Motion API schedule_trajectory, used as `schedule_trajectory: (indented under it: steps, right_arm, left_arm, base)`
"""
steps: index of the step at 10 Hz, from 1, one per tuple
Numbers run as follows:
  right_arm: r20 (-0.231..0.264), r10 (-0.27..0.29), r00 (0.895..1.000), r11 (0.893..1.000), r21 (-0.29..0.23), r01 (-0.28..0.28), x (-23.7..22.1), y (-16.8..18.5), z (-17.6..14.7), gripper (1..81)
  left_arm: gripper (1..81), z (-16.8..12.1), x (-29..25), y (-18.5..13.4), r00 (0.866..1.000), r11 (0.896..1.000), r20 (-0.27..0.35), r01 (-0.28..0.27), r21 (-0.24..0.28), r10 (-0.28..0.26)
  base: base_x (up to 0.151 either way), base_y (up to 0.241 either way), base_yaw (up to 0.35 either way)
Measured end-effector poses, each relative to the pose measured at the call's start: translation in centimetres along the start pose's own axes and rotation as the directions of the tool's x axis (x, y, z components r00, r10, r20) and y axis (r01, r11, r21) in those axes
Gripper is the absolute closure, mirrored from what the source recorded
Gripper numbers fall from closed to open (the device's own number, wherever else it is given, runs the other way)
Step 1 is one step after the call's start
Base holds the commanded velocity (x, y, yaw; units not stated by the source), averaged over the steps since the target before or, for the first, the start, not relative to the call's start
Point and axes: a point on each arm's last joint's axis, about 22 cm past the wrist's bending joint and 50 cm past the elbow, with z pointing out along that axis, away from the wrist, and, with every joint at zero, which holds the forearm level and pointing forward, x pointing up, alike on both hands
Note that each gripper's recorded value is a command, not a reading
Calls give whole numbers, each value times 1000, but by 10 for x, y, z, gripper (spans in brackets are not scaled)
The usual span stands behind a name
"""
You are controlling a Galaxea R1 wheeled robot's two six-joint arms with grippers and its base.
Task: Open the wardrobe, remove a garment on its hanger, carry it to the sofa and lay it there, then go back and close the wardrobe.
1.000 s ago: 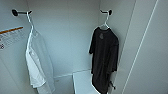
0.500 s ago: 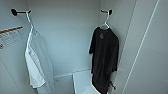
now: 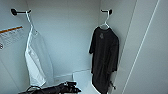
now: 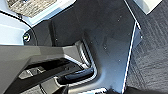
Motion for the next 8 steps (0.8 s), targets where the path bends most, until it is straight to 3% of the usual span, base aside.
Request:
schedule_trajectory:
  steps: [2, 3, 8]
  right_arm:
    - [1, 0, 1000, 1000, 0, 0, 0, 0, 0, 10]
    - [1, 1, 1000, 1000, 0, -1, 0, 0, 0, 10]
    - [-3, 4, 1000, 1000, 3, -4, 1, -2, 0, 10]
  left_arm:
    - [10, -20, 62, 15, 999, 1000, -44, 5, 3, -4]
    - [10, -29, 89, 26, 997, 999, -65, 42, -5, -43]
    - [10, -73, 204, 125, 979, 985, -155, 117, -124, -135]
  base:
    - [0, 0, 0]
    - [0, 0, 0]
    - [0, 0, 0]
